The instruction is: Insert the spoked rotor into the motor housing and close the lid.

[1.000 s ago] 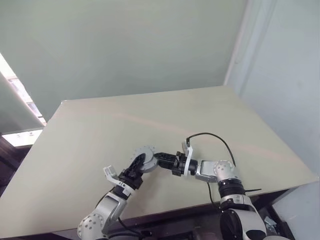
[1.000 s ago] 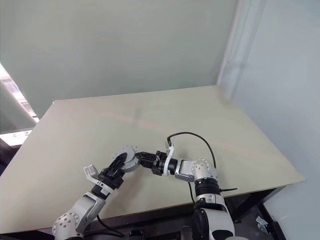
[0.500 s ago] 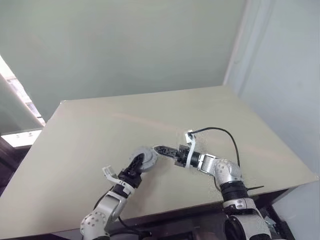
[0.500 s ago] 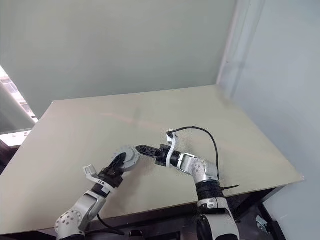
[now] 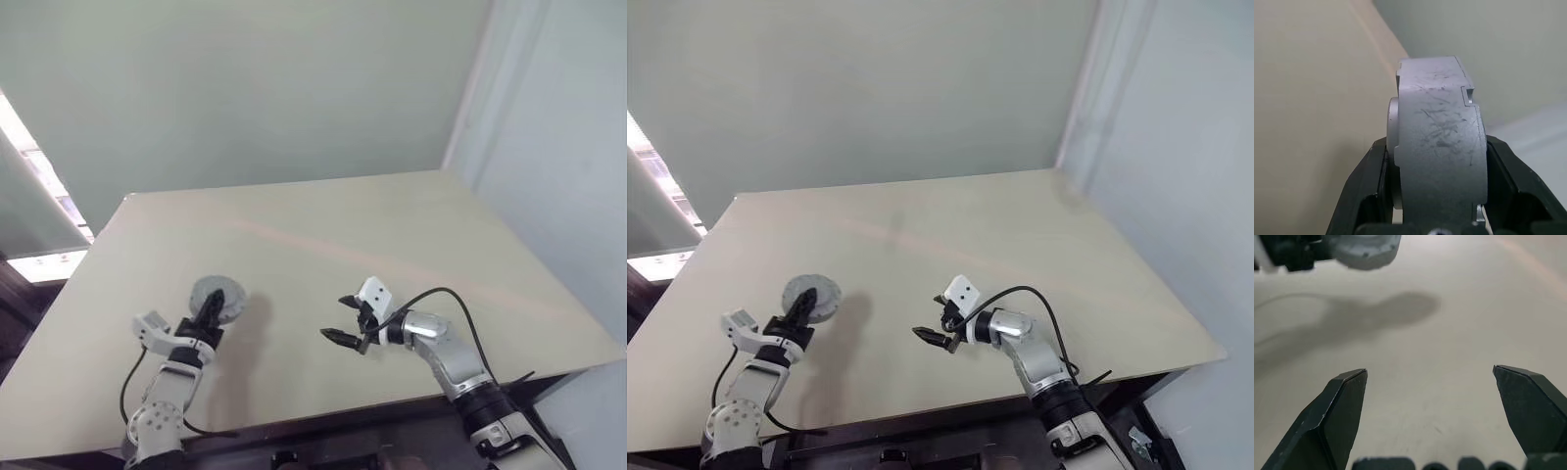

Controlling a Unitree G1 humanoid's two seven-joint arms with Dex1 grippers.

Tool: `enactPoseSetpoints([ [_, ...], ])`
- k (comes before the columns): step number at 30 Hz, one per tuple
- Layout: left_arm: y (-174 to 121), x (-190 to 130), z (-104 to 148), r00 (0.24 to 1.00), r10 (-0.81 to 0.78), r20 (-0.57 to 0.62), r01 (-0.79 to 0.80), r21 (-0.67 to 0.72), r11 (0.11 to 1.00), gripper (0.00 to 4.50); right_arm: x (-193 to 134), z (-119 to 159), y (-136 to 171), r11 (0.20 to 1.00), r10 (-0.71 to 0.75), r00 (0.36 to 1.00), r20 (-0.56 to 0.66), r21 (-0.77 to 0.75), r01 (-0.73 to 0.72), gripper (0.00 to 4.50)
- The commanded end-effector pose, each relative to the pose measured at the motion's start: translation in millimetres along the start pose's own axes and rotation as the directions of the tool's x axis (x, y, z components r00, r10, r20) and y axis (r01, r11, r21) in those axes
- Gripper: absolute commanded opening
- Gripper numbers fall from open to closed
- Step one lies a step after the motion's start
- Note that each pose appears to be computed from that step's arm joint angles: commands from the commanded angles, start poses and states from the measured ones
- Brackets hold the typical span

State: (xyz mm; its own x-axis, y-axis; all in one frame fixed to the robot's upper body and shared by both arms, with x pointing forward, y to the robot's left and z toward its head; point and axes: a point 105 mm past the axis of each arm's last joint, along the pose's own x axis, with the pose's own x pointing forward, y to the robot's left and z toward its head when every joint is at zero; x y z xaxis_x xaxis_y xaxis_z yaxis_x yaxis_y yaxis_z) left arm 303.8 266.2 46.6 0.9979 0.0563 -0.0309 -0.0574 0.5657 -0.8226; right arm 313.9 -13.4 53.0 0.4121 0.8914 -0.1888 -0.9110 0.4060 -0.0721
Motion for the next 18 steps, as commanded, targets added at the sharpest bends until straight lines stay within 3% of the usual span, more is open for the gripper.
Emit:
enactPoseSetpoints([
  [1,-8.1,5.7,12.7,0.998,-0.029,0.054,0.025,0.078,0.997,1.97,2.1,19.9,2.4,0.994,0.006,0.998,0.056,-0.112,0.0,4.5],
  [18,9.2,15.3,-5.8,0.999,0.047,-0.004,-0.045,0.179,0.983,1.97,0.1,14.7,8.2,0.992,0.012,0.999,0.047,-0.128,-0.006,4.5],
])
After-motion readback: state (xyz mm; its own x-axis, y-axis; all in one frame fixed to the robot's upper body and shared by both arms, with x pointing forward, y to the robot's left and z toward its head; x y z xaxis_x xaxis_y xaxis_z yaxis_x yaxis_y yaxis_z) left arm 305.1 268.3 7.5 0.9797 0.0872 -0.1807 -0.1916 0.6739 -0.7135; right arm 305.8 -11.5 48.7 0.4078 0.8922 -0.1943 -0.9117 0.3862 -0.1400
